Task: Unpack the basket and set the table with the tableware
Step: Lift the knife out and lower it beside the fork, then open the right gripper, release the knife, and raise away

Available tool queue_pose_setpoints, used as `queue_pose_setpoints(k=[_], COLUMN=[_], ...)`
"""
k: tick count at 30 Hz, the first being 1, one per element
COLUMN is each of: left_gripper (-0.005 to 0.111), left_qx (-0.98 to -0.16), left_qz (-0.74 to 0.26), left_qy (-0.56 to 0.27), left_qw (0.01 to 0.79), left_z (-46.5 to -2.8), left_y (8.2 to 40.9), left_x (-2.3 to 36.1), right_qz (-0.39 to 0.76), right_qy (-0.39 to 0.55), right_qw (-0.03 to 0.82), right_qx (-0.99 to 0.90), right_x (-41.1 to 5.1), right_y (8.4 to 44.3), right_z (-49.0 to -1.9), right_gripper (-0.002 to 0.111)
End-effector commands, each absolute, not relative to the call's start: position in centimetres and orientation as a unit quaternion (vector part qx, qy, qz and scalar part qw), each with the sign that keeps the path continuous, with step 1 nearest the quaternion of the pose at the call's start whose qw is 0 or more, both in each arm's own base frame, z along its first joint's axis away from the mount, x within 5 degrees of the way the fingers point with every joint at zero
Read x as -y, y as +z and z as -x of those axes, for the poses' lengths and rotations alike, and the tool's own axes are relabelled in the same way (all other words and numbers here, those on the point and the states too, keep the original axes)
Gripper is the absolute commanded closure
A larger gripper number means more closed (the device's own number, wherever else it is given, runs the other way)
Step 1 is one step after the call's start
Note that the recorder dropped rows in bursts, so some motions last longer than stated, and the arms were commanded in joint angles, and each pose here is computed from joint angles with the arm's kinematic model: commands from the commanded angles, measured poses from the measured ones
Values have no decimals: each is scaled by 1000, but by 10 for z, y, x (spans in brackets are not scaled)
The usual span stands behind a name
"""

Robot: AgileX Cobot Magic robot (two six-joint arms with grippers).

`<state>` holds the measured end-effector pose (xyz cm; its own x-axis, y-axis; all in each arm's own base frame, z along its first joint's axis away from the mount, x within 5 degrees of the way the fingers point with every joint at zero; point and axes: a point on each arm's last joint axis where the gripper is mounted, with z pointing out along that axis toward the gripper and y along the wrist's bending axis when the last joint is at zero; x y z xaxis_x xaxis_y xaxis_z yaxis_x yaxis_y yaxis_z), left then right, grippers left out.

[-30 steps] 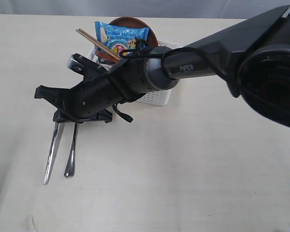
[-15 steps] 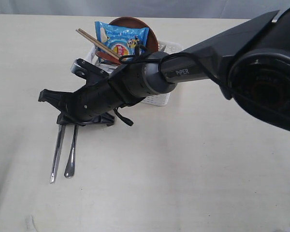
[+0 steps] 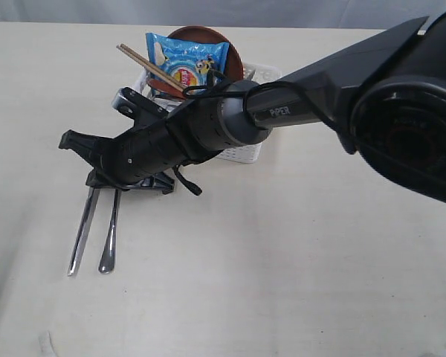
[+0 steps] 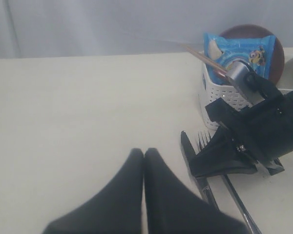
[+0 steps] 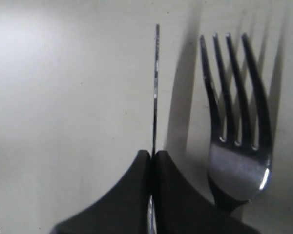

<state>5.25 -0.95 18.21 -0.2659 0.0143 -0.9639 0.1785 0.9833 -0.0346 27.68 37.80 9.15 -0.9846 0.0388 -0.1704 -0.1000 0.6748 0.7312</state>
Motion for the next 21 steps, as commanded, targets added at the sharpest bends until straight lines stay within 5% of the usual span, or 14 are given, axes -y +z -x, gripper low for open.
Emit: queue_pose_setpoints(k=[1, 9, 21], left_gripper=[107, 107, 107], left_qx=[-789, -789, -789], left_qz=[-63, -63, -63], left_qy=[-68, -68, -68], left_qw=[607, 607, 607], left_z=[-53, -53, -53], left_y=[182, 182, 182], left_x=[10, 10, 10], right_qz=[11, 7, 67], right_qy=[403, 404, 436], right_qw=[91, 90, 82], right_qx=[-910, -910, -894], right_x=[-377, -377, -390], right_y=[92, 92, 111], right_z=[-280, -280, -271], right_gripper=[108, 77, 77])
